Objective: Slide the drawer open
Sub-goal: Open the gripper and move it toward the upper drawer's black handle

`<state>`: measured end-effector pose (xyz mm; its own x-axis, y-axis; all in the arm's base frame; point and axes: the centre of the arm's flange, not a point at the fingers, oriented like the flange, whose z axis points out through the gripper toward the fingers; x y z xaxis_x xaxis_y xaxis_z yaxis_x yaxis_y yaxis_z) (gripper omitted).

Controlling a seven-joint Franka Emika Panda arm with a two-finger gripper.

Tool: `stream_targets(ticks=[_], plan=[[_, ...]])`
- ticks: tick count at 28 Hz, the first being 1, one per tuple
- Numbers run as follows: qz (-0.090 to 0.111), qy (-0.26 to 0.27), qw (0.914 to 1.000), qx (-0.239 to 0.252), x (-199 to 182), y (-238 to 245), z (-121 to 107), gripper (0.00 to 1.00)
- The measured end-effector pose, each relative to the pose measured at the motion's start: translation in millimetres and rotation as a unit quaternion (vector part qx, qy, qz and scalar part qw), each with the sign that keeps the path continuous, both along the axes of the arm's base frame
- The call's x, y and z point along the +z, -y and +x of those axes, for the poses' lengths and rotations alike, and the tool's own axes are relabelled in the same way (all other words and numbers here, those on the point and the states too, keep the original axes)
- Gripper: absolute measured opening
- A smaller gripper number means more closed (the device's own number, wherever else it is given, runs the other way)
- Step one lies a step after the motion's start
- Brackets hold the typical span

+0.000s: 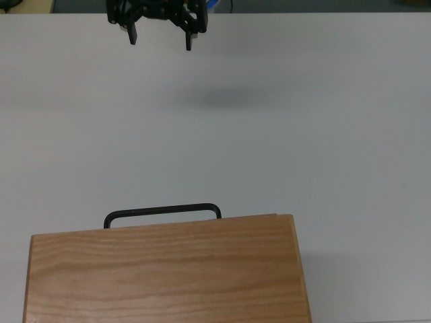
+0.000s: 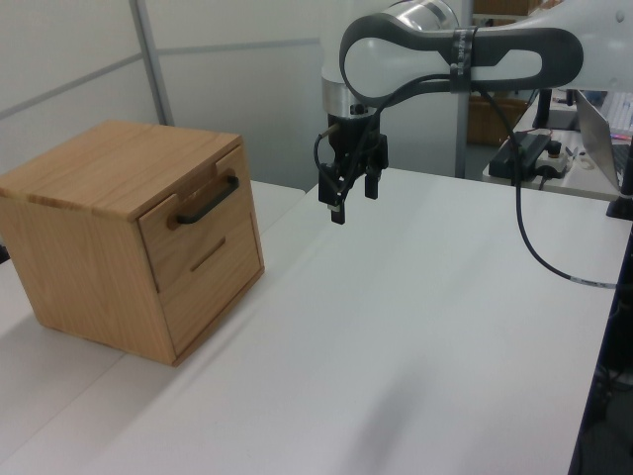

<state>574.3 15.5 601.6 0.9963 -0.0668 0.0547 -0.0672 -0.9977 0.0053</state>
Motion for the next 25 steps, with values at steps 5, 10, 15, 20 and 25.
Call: stream_targets(ticks=[5, 10, 15, 20, 25], plan=[[0.000, -0.005, 1.0000, -0.002, -4, 3, 1, 1.00], [0.001, -0.013, 0.9998, -0.014, -13, 10, 4, 1.00], [0.003, -0.014, 0.9979, -0.063, -15, 13, 5, 1.00], [0.007, -0.002, 0.9910, -0.133, -12, 13, 7, 1.00], [0.019, 0.019, 0.9748, -0.222, -10, 13, 13, 1.00]])
